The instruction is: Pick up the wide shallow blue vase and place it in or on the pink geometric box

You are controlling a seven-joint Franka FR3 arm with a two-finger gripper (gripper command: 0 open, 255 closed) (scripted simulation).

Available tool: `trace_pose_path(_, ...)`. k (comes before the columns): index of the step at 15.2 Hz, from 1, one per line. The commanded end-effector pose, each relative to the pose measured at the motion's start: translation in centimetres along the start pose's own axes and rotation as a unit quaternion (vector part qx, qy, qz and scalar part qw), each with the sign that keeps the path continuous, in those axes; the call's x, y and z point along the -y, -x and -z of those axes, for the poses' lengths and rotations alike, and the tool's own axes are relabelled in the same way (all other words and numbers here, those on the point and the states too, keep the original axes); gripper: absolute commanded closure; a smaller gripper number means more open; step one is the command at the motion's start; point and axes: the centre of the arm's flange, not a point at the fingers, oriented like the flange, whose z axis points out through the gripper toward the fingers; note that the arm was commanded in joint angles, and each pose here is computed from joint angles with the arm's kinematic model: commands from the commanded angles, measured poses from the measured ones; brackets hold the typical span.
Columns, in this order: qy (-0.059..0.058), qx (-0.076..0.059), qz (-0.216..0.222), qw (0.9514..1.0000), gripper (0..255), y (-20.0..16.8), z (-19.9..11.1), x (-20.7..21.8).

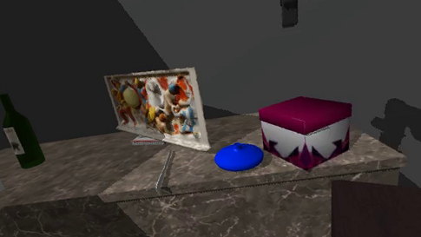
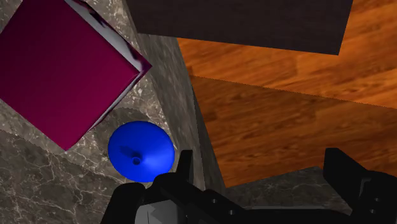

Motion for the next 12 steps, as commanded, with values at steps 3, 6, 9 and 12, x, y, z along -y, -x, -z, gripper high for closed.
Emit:
trace_pose_path(3,-0.002,0.000,0.003,1.0000,0,-1.1,-1.9,-1.5)
trace_pose_path(6,-0.006,0.001,0.007,1.0000,0,-2.9,-4.7,-3.8)
trace_pose_path(9,-0.009,0.001,0.010,0.9999,0,-4.6,-7.6,-6.0)
trace_pose_path(12,-0.012,0.002,0.014,0.9998,0,-6.3,-10.5,-8.2)
